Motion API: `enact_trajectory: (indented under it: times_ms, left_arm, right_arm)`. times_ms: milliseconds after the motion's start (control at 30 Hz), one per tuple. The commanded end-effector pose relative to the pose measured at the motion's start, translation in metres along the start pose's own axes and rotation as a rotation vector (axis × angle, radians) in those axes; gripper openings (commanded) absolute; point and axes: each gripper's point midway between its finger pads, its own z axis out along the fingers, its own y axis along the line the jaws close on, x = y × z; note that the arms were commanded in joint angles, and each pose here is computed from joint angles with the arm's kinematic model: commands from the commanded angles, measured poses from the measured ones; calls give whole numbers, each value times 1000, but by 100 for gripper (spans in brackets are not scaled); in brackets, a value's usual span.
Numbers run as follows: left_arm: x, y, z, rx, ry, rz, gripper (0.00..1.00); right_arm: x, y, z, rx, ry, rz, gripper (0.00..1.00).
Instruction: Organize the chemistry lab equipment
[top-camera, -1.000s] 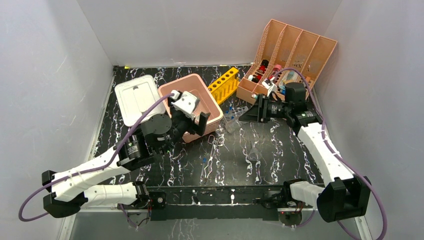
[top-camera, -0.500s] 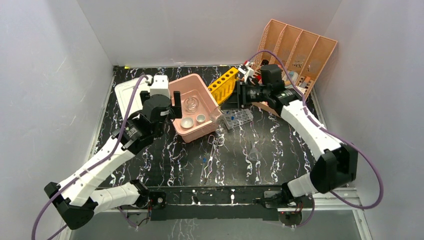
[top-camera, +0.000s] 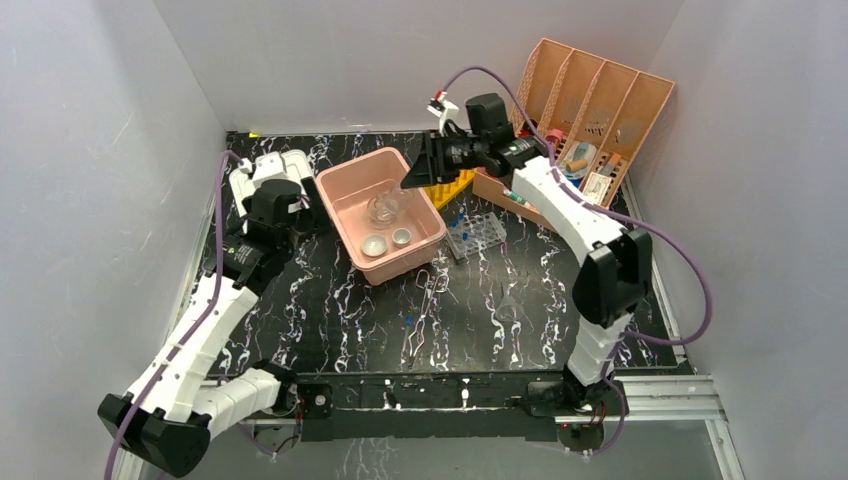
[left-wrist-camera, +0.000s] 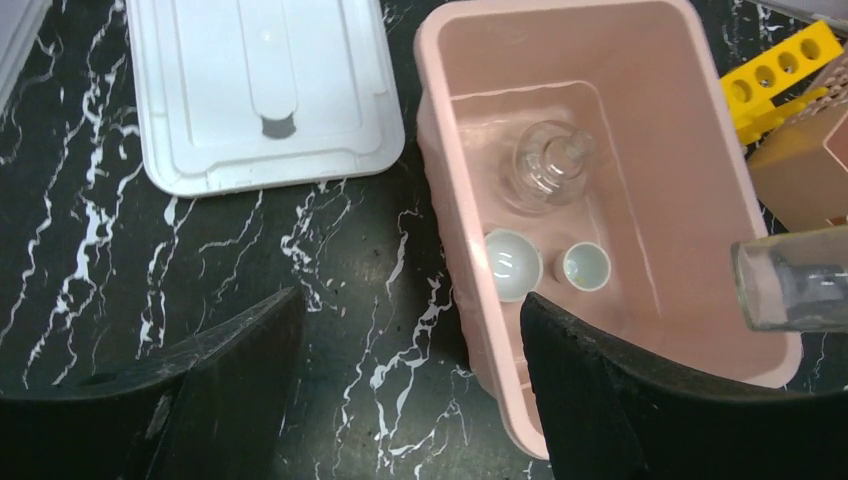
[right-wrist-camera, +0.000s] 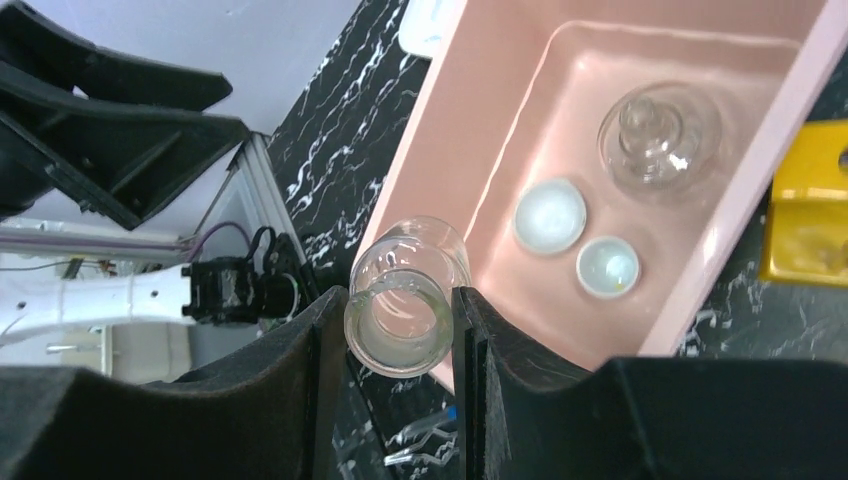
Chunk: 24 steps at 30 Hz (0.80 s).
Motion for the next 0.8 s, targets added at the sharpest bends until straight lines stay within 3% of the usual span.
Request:
enact_trajectory:
  times_ms: [0,300,333,367,400,767]
  left_arm:
    - [15,5,-1,43,67,-96,77]
    - [17,18,2,24,79,-108,76]
    - [18,19,2,17,79,-103,76]
    - [18,22,2,8,78,-99,76]
    - [19,24,2,-3,79,-93,76]
    - [39,43,1,-60,104,-55,76]
  right_arm:
    - [-20,9,24,8,1,-90,30]
    - [-39,4,79,54,42,-133,30]
    - [-39,4,84,54,45,-135,39]
    - [-39,1,89,62,47,-135,32]
    - [-37,-3,94,72,52,-134,31]
    - [-6,-27,131,225,95,-220,31]
